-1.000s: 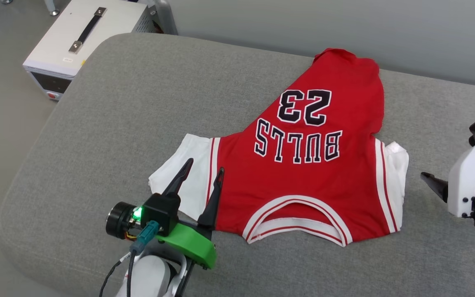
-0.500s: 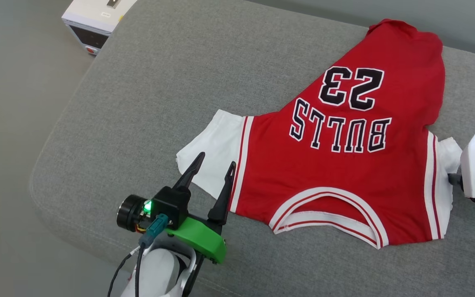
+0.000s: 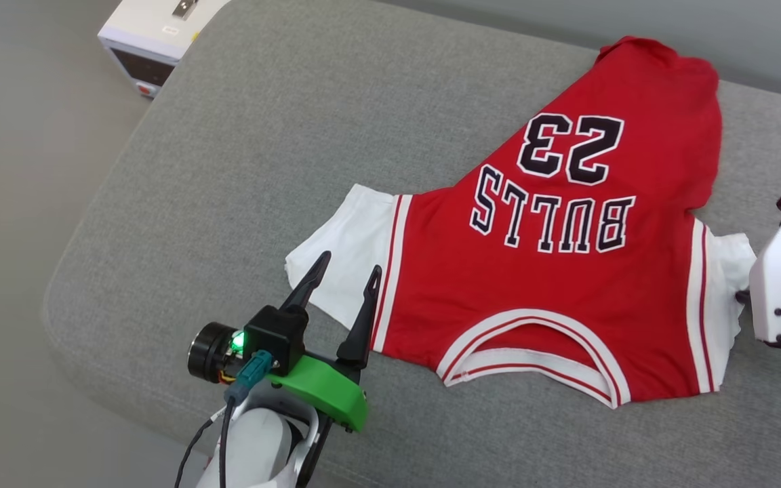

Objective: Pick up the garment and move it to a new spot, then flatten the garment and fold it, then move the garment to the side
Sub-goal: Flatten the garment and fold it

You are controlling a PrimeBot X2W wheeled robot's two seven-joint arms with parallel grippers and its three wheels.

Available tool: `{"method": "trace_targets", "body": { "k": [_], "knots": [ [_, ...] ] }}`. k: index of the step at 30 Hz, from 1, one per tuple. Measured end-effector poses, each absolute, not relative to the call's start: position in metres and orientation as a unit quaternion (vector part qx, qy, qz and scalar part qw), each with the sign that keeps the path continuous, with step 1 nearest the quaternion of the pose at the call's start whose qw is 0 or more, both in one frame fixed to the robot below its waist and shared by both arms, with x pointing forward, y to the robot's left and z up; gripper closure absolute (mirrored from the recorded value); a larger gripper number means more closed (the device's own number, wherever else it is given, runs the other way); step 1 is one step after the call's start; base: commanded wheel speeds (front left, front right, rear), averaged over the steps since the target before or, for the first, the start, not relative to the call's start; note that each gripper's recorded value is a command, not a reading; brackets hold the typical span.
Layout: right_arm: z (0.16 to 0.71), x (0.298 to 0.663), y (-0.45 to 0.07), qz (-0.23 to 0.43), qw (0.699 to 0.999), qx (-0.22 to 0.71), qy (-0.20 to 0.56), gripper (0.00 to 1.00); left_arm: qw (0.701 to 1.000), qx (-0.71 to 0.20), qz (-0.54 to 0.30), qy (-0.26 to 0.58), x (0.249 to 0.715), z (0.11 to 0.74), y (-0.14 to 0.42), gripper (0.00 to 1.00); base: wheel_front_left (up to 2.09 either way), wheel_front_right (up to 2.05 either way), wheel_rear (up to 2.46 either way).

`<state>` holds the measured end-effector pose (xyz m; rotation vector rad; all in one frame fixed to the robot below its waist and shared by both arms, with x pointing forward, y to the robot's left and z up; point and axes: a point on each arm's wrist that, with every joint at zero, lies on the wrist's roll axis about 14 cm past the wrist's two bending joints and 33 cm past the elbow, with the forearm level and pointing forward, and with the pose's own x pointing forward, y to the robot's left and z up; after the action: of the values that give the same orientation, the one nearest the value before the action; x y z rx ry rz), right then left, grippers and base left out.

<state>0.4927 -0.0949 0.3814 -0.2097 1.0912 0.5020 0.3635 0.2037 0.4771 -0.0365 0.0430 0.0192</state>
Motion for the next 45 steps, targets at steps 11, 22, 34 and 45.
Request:
{"method": "trace_targets", "body": {
  "k": [11, 22, 34, 45],
  "knots": [
    [0.396, 0.456, -0.181, 0.155, 0.847, -0.083, 0.502, 1.00, 0.999, -0.024, -0.025, -0.001, 0.366, 0.489, 0.184, 0.00, 0.00, 0.00, 0.00],
    [0.442, 0.443, -0.298, 0.039, 0.867, -0.143, 0.476, 1.00, 0.997, -0.029, -0.069, -0.008, 0.377, 0.492, 0.157, 0.00, 0.00, 0.00, 0.00],
    [0.435, 0.480, -0.279, 0.062, 0.906, -0.178, 0.378, 0.00, 0.998, -0.029, -0.056, 0.019, 0.382, 0.474, 0.166, 0.00, 0.00, 0.00, 0.00],
    [0.507, 0.496, -0.249, 0.081, 0.973, -0.126, 0.175, 0.00, 0.997, -0.038, -0.064, -0.010, 0.381, 0.494, 0.161, 0.00, 0.00, 0.00, 0.00]
  ]
}}
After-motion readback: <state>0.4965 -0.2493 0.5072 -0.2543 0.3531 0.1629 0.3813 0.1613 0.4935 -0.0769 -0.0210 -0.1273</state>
